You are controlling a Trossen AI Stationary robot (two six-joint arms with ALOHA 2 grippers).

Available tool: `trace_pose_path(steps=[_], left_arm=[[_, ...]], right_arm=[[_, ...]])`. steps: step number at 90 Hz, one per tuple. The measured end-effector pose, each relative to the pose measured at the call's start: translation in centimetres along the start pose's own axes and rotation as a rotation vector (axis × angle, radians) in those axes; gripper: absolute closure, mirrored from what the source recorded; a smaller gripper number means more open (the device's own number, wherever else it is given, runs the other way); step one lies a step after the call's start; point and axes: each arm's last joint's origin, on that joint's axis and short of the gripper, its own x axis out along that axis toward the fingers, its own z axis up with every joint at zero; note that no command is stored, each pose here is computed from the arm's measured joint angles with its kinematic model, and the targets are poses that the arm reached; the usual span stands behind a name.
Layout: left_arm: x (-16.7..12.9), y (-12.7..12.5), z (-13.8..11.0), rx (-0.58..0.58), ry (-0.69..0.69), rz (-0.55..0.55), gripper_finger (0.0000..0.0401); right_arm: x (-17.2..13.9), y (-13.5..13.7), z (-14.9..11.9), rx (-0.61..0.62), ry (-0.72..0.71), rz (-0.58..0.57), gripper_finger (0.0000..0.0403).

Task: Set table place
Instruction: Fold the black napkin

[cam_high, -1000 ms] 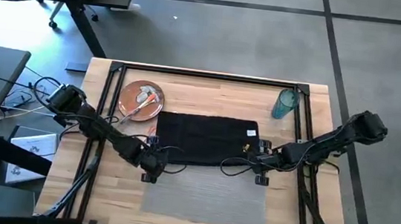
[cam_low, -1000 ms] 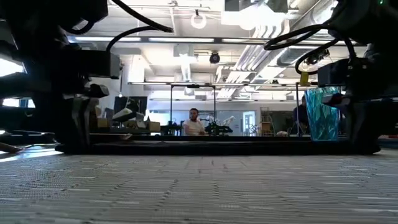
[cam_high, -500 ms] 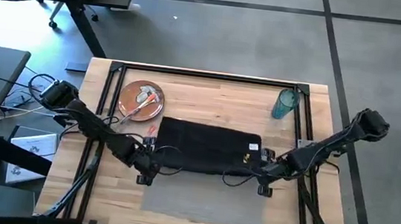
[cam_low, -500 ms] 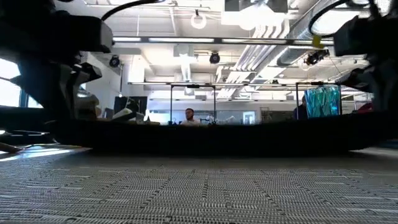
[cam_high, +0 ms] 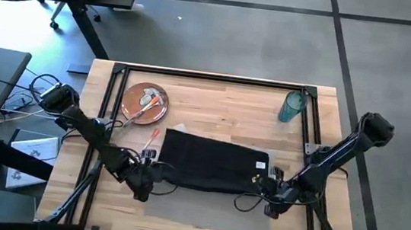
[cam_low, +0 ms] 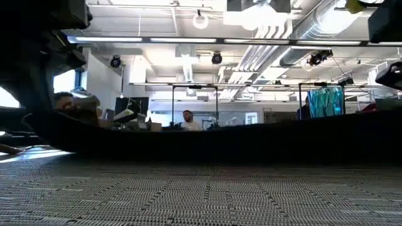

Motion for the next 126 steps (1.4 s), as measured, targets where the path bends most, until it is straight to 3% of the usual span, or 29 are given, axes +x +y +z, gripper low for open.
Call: trace_pose_path(steps=[28, 48, 81, 126], left_arm=[[-1.2, 5.2, 1.7, -0.074, -0.038, 0.182, 0.0401], [-0.7, 8.4, 2.2, -0.054, 0.007, 0.248, 0.0401], [0.2, 11.8, 2.7, -0.094, 0.044, 0.358, 0.0401], [2.8, 13.1, 0.6, -0.130, 0.047, 0.402, 0.0401]], right_arm=[[-2.3, -3.8, 1.7, 0.097, -0.002, -0.219, 0.0403], [-2.2, -6.6, 2.3, 0.145, -0.004, -0.388, 0.0403], [-1.7, -9.4, 4.0, 0.204, -0.013, -0.514, 0.0403], [1.1, -10.4, 4.3, 0.302, 0.127, -0.572, 0.0403]])
